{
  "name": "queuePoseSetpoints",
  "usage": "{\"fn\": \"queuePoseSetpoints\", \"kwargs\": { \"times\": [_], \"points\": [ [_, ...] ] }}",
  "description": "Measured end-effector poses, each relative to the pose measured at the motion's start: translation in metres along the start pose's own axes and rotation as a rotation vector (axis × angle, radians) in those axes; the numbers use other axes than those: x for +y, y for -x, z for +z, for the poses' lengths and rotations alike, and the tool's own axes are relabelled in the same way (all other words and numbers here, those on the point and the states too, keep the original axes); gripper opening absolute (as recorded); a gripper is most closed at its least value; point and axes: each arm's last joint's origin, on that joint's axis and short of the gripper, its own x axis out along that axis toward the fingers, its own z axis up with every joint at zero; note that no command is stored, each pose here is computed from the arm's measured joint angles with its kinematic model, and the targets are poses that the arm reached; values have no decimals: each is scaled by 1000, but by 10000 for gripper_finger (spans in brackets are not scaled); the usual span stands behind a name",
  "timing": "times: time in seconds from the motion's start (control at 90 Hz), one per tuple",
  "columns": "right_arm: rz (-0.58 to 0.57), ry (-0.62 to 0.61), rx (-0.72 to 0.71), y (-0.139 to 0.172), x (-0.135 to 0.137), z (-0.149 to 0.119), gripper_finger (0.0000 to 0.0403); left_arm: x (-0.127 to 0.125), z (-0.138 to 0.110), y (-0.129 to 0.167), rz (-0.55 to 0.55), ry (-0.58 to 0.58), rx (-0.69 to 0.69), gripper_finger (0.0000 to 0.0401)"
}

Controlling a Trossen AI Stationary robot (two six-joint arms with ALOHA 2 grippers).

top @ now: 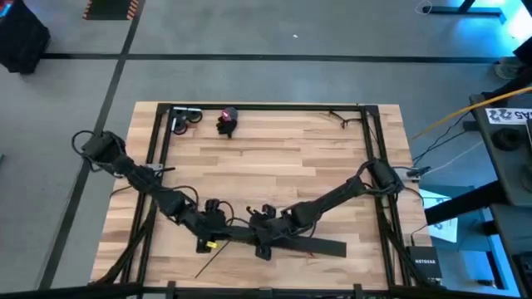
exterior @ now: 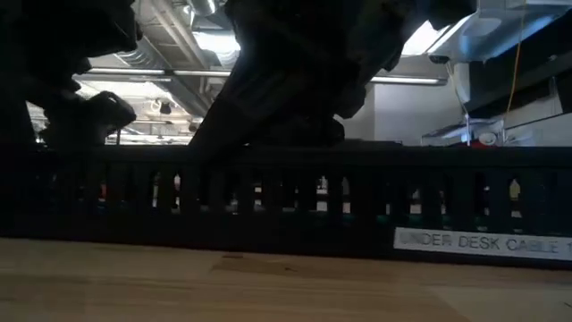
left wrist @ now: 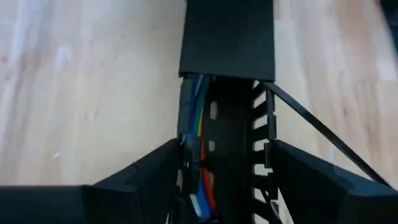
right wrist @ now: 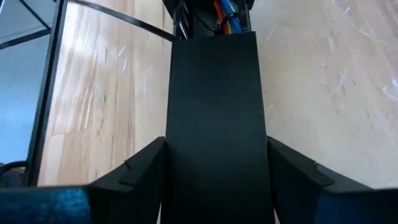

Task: Ziptie cables
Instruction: Close the black cable duct

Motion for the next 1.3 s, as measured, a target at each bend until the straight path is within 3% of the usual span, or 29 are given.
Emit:
{"fn": "queuePoseSetpoints", "kwargs": {
  "times": [0.256,0.489,0.644,0.8,1.033,1.3],
  "points": [
    [3,-1,-10,0,0,1,223,5,-6,-3,-16,29,-38,232],
    [5,3,-51,-1,1,3,223,3,-5,-3,-32,9,-52,133],
    [14,26,-68,-2,2,4,223,2,-4,-3,-43,-6,-60,111],
    [20,63,-100,-3,1,7,223,2,-4,-3,-50,-9,-59,129],
    [0,41,-67,-2,-1,6,223,3,-3,-2,-53,7,-55,206],
    [3,9,-65,-1,-2,8,223,6,-5,9,-3,180,82,245]
  ]
}}
